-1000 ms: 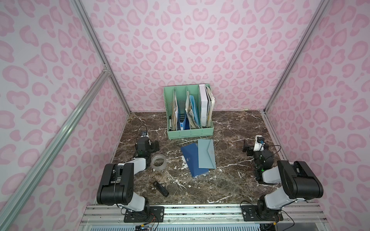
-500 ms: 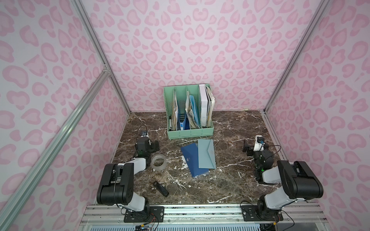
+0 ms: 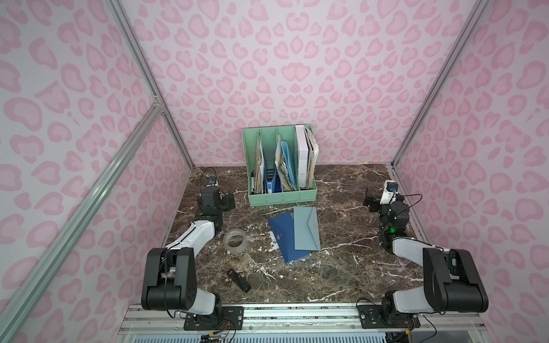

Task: Take the letter paper out of the envelope
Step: Pick up the envelope from the envelope, then adjust the envelope at the center of the board.

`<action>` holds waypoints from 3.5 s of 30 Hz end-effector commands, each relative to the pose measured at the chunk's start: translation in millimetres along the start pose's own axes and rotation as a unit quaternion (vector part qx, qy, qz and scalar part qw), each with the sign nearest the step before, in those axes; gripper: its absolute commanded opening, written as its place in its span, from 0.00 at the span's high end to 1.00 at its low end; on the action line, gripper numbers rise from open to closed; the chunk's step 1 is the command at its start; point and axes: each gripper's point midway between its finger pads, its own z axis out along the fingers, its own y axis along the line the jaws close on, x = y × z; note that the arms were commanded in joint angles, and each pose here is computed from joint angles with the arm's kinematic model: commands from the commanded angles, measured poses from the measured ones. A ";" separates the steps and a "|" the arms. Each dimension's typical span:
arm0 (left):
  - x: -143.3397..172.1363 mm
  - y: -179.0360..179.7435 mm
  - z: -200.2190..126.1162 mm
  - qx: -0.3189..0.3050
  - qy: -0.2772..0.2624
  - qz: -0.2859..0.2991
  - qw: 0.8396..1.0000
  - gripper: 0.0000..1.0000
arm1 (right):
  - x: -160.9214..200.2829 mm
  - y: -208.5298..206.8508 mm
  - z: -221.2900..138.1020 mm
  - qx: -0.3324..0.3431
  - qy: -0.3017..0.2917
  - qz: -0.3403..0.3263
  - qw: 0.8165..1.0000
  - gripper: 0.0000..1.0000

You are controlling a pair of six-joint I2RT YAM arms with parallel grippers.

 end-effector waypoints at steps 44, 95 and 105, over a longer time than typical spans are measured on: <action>107.3 -183.9 -130.5 0.186 0.392 -0.124 0.893 0.29 | 69.0 219.2 -74.8 -0.171 0.422 0.032 0.890 0.27; 168.5 -123.9 -83.3 -0.046 0.465 0.088 0.880 0.59 | 140.8 186.6 -75.5 -0.073 0.497 -0.102 0.858 1.00; 107.3 -162.6 -95.6 0.055 0.418 0.024 0.907 0.42 | 107.9 176.5 -72.2 -0.094 0.479 -0.064 0.870 1.00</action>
